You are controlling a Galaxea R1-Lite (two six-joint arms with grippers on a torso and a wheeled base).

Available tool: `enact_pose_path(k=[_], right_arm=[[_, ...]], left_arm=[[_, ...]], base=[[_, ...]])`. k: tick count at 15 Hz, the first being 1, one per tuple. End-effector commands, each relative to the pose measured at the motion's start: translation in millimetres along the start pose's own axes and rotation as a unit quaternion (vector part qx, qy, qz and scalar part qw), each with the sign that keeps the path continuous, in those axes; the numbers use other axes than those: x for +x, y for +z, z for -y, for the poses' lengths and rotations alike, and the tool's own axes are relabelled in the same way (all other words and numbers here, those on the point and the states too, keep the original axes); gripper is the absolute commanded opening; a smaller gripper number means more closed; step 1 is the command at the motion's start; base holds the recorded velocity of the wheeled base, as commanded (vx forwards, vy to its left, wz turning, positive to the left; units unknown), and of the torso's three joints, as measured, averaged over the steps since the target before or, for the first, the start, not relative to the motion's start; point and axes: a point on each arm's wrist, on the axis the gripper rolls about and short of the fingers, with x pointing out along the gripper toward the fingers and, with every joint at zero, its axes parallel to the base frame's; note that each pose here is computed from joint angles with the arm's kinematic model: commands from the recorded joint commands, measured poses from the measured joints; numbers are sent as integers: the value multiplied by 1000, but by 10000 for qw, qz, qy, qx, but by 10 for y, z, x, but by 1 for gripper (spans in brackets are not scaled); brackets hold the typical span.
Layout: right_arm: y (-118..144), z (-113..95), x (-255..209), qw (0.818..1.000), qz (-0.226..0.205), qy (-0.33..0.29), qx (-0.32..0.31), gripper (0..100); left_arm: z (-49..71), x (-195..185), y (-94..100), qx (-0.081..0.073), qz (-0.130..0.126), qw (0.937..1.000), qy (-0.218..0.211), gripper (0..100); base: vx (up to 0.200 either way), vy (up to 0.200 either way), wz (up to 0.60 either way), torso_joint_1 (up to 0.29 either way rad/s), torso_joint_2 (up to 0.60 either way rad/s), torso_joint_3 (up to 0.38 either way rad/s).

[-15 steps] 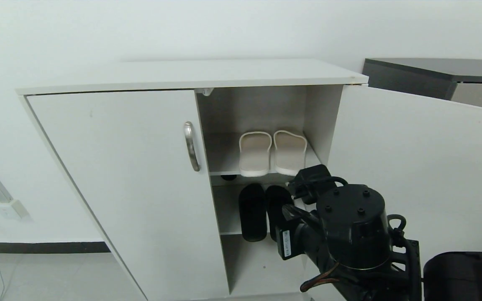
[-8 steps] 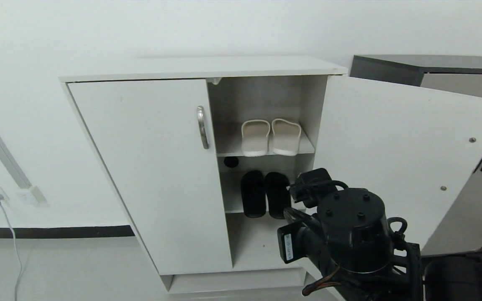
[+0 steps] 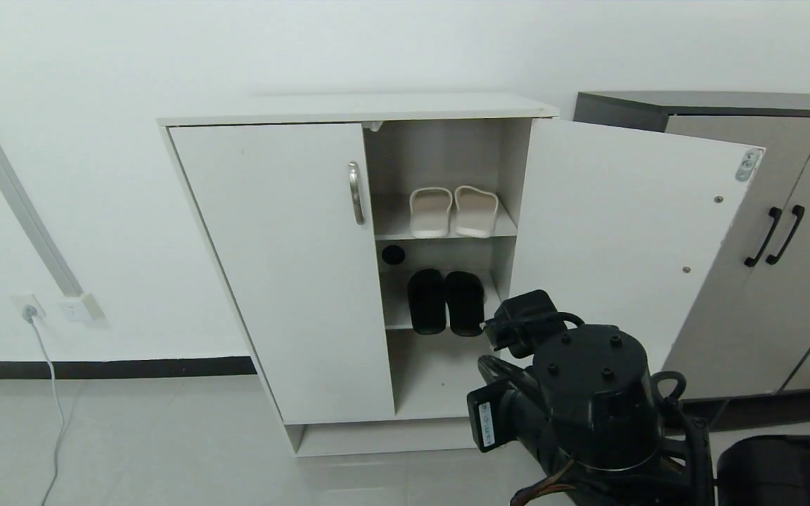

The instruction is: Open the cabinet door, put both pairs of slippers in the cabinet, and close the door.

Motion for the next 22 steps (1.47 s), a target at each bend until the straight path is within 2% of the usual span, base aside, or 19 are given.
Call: enact_pose_path(k=[1,16,22], right_arm=[[-7,17,22,10000,-16,-43,0,0],[-69,97,175,9997,-82,-222,22,0],[-74,95,178,9997,-88,-224,10,0]], left_arm=[[0,1,-1,-2,-5,10000,-1,0],[0,1,-1,-2,-5,10000,-1,0],[0,1,-1,-2,-5,10000,-1,0]], base=[[0,0,0,0,0,0],[0,0,0,0,0,0],[0,0,0,28,-312,-290]])
